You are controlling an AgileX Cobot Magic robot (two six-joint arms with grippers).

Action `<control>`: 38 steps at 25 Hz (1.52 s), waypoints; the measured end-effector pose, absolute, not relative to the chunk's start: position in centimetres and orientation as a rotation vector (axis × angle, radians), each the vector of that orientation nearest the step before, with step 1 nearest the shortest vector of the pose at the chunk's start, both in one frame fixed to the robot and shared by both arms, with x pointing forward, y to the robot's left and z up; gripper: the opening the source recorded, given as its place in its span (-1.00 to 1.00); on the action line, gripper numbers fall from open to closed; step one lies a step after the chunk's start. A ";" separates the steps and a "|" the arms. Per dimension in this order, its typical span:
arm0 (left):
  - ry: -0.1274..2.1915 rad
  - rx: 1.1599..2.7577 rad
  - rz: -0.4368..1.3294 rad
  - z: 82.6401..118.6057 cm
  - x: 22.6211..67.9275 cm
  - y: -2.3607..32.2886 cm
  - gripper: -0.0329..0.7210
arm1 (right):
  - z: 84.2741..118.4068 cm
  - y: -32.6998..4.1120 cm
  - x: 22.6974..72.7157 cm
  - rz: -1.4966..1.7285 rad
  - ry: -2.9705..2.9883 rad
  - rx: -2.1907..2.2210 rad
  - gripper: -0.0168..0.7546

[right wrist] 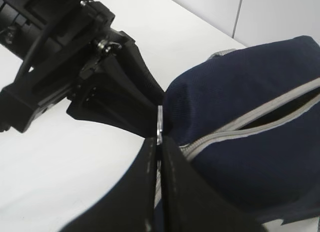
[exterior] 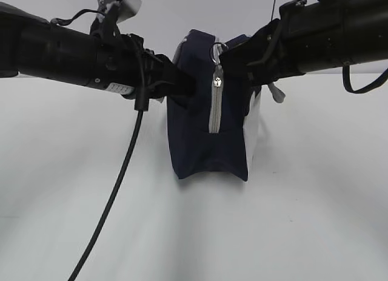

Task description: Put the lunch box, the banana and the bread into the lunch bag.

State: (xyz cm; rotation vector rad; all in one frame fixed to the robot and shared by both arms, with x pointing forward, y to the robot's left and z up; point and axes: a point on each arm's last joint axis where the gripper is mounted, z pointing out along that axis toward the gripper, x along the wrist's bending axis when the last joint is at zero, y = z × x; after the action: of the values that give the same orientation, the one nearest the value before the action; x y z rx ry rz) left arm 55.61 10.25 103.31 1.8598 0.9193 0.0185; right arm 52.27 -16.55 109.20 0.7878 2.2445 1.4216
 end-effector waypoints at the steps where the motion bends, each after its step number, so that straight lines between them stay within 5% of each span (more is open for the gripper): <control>1: 0.920 1.858 0.006 103.2 55.6 10.2 -0.37 | 109.2 -16.5 52.3 1.422 2.244 0.788 -0.96; 4: 0.909 1.860 -0.020 103.1 55.5 10.0 -0.79 | 109.1 -16.5 52.3 1.421 2.247 0.790 -0.96; 6: 0.899 1.863 -0.032 103.1 55.4 10.0 -0.88 | 109.1 -16.5 52.3 1.422 2.248 0.789 -0.96; 38: 0.794 1.962 -0.089 102.7 54.5 9.9 -0.91 | 109.1 -16.2 55.2 1.420 2.168 0.924 -0.96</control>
State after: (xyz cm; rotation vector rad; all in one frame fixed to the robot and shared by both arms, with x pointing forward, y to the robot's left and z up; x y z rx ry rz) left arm 54.51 9.87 102.72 1.9623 0.7942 -0.0885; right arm 55.20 -16.23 109.08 0.9239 2.1677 1.4197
